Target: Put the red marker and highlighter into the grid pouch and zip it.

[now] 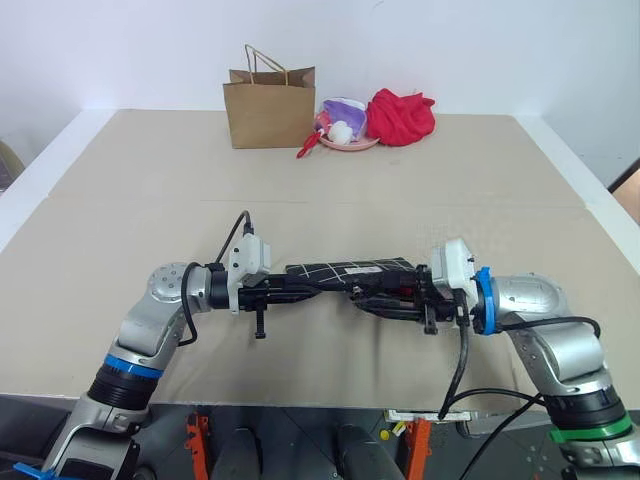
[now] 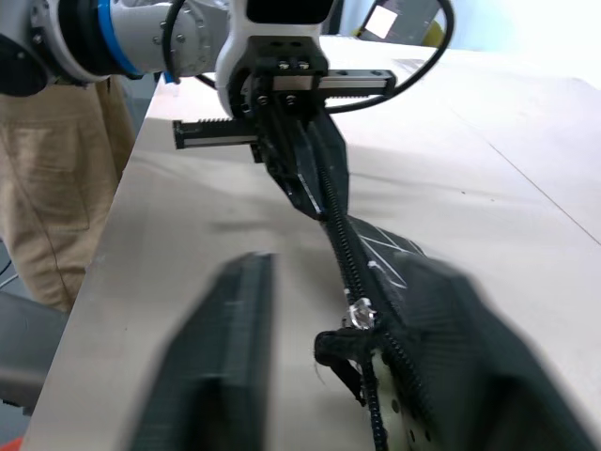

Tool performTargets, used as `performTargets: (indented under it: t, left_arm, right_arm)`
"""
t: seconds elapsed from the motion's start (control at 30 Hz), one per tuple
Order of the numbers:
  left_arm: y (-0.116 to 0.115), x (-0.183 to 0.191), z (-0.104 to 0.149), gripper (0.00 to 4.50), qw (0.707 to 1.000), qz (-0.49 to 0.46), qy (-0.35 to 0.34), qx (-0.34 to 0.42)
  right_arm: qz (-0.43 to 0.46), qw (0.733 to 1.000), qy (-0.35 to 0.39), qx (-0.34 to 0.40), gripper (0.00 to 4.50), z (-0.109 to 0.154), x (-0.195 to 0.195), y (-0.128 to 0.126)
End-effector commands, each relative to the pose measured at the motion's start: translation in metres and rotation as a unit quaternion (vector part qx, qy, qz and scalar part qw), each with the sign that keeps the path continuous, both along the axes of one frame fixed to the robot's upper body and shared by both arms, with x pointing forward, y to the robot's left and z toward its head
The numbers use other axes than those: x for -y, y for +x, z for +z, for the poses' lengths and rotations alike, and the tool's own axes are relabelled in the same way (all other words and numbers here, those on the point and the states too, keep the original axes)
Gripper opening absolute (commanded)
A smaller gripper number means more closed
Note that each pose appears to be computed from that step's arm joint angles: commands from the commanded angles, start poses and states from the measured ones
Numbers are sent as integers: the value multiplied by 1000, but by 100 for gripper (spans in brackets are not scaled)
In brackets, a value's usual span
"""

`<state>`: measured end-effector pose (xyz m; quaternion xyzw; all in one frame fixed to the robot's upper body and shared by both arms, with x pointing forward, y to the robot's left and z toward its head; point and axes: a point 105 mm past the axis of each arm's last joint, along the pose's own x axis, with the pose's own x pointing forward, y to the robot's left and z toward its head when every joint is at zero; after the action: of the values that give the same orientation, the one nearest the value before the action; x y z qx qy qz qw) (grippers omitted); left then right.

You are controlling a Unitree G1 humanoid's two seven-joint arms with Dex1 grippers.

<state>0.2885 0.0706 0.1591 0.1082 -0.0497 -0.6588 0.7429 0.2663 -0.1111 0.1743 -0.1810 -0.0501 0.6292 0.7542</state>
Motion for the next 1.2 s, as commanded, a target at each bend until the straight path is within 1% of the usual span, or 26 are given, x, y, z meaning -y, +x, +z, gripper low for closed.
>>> performTargets:
  t: [0.03,0.07,0.3,0.47,0.6,0.87,1.03,1.13,1.17,1.2]
  left_arm:
    - [-2,0,12,0,1000,-1,-11,22]
    - [-2,1,12,0,1000,-1,-12,22]
    - [-1,1,12,0,1000,-1,-13,24]
    - [-1,1,11,0,1000,1,-12,23]
    - [0,-1,11,0,1000,4,-11,23]
    - [5,-10,8,0,999,18,4,38]
    - [10,-22,6,0,998,33,15,53]
    - [10,-25,4,0,998,31,25,56]
    - [10,-25,2,0,998,29,31,48]
    - [9,-25,1,0,998,25,34,37]
  right_arm:
    - [16,1000,-4,21,16,-1,1,-5]
    - [16,1000,-4,23,7,-2,2,-5]
    - [13,999,5,29,7,-1,3,-5]
    - [-19,999,44,22,7,22,14,1]
    - [-51,998,16,26,7,28,41,5]
    - [-110,992,-58,14,7,21,97,4]
    - [-156,983,-101,3,7,13,134,3]
    - [-168,979,-116,4,7,10,144,2]
    - [-170,979,-110,2,7,10,142,2]
    - [-175,980,-89,-22,7,12,140,3]
